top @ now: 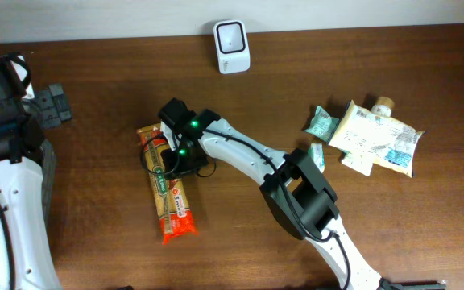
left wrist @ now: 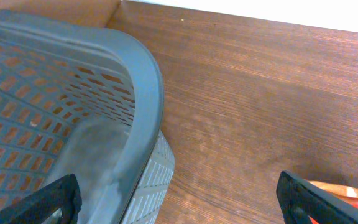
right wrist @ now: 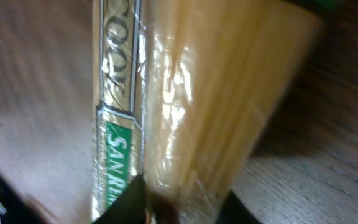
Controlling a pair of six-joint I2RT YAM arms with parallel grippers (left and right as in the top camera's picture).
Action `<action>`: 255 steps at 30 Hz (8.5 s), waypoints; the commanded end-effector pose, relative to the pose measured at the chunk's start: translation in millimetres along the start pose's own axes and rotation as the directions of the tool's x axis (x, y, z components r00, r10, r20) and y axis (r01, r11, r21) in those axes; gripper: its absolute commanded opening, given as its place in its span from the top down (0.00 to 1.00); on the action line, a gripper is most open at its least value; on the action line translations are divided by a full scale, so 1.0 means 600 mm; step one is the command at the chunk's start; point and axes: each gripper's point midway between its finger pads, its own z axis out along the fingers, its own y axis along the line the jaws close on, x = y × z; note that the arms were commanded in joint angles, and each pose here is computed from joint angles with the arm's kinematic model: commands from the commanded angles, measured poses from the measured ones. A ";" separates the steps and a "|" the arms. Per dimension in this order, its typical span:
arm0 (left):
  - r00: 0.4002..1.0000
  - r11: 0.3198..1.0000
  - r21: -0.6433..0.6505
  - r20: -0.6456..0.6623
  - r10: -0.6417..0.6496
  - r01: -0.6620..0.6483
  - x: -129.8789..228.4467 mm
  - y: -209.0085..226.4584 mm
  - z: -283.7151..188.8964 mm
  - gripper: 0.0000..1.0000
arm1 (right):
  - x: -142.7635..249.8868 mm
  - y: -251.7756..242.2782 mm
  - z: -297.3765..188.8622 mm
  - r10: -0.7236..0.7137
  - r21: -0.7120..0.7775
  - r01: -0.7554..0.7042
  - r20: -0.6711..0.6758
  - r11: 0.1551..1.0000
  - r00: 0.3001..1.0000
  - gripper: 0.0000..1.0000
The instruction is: Scan the item barcode
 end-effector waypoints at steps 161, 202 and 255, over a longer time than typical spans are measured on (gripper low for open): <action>1.000 1.000 -0.008 0.011 0.010 -0.010 -0.004 0.006 -0.005 0.01 | 0.033 -0.205 -0.228 -0.060 0.740 -0.014 0.074 0.673 0.995 0.96; 1.000 1.000 -0.008 0.011 0.010 -0.010 -0.004 0.006 -0.005 0.01 | 0.032 -0.013 -0.579 -0.142 -0.496 0.450 0.540 0.743 0.830 0.96; 1.000 1.000 -0.008 0.011 0.010 -0.010 -0.004 0.006 -0.005 0.01 | 0.050 -0.252 -0.582 0.145 0.296 -0.293 0.434 0.909 0.889 0.96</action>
